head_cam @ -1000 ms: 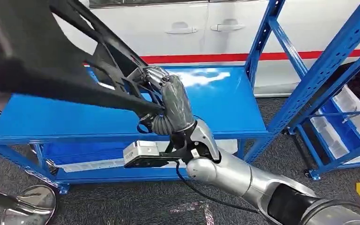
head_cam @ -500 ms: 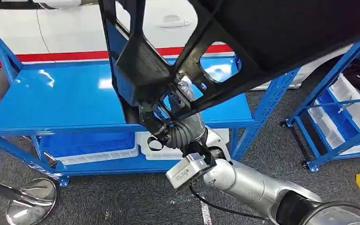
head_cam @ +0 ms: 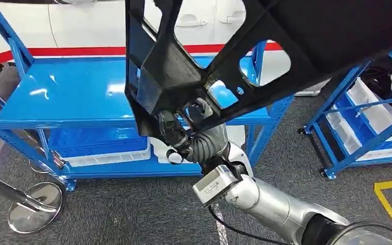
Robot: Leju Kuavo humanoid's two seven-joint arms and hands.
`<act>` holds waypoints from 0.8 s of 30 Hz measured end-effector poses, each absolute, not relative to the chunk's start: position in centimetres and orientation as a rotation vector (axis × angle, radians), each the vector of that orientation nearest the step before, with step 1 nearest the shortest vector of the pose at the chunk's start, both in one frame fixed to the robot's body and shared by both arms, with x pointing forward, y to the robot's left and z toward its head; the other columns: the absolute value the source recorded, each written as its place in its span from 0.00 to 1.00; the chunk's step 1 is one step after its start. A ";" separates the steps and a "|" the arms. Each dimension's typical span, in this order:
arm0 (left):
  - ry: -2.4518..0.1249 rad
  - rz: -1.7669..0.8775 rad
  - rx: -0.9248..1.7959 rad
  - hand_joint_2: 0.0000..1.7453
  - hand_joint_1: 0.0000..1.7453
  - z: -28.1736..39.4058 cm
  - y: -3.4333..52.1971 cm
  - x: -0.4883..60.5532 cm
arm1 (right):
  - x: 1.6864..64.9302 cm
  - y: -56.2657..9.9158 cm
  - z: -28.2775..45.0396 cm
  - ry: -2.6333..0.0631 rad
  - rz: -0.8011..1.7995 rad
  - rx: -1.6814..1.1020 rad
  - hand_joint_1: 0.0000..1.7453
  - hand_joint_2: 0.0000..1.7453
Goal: Take the parts from the cabinet and place them on the table.
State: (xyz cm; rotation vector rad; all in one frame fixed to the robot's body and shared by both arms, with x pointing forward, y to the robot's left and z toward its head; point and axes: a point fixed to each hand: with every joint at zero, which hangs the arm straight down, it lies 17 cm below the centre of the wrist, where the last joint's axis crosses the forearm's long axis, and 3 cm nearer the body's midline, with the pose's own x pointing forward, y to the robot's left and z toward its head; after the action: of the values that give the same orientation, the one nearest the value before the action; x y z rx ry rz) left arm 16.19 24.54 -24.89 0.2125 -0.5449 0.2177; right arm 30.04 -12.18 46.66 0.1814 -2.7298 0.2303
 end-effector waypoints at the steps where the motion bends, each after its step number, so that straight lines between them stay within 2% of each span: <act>1: -0.547 0.216 0.213 1.00 0.00 -24.9 24.5 16.2 | 30.1 -12.1 46.6 -2.727 0.232 0.184 1.00 1.00; 24: -0.567 0.161 0.202 1.00 0.00 -24.7 24.8 16.9 | 31.0 -11.1 44.8 -2.611 0.301 0.202 1.00 1.00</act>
State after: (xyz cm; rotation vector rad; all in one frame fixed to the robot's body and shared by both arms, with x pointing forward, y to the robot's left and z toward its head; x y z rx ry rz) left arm 16.95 24.79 -24.75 0.2021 -0.5666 0.1606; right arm 30.97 -11.07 44.85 0.2023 -2.6110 0.3014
